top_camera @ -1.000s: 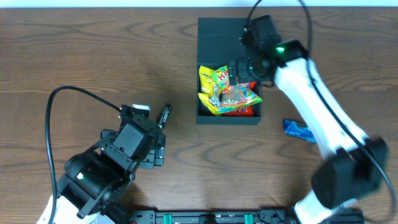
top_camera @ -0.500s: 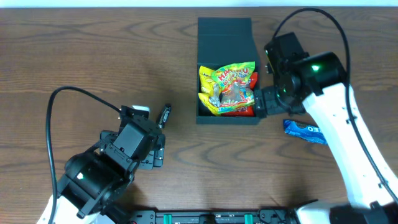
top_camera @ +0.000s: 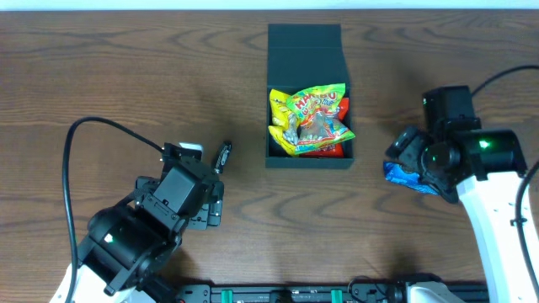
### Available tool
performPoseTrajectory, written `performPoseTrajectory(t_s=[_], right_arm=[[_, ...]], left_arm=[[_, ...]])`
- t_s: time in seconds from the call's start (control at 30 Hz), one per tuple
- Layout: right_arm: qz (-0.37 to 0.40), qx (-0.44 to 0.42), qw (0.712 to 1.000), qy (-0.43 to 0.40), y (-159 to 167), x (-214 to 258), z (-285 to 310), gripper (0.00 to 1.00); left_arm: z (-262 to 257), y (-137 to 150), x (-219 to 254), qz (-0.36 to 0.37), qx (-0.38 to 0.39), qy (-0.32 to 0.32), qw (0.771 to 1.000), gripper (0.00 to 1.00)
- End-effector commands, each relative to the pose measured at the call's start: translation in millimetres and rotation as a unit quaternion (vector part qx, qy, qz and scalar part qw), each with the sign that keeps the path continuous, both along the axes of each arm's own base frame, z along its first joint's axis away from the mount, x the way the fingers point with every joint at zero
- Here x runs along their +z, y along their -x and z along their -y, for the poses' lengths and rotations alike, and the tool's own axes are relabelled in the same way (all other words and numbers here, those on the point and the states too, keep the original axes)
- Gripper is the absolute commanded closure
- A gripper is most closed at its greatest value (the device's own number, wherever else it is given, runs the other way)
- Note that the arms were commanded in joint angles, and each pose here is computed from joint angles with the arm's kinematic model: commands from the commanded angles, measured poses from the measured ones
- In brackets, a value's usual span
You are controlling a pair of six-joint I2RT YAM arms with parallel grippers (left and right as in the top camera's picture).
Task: Pack container
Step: 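Lower the right gripper onto the OREO pack's end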
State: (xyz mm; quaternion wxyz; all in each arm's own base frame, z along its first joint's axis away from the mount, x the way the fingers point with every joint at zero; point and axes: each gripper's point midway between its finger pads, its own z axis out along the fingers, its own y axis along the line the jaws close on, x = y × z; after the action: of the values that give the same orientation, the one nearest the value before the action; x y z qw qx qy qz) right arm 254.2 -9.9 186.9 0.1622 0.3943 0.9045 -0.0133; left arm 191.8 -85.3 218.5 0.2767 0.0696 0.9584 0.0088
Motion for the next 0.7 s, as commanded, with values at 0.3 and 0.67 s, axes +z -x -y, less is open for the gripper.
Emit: performPoseTrajectory(t_s=[0.3, 0.67], right_arm=[[0.051, -0.172, 0.984, -0.007, -20.7, -4.5, 17.1, 0.01], [-0.029, -0.387, 0.922, -0.008, -32.0, -80.7, 36.0, 0.01]], left_arm=[[-1.6, 0.0, 1.4, 0.003, 0.004, 0.0, 1.0, 0.05], [-0.7, 0.4, 1.2, 0.001, 0.002, 0.002, 1.0, 0.05]])
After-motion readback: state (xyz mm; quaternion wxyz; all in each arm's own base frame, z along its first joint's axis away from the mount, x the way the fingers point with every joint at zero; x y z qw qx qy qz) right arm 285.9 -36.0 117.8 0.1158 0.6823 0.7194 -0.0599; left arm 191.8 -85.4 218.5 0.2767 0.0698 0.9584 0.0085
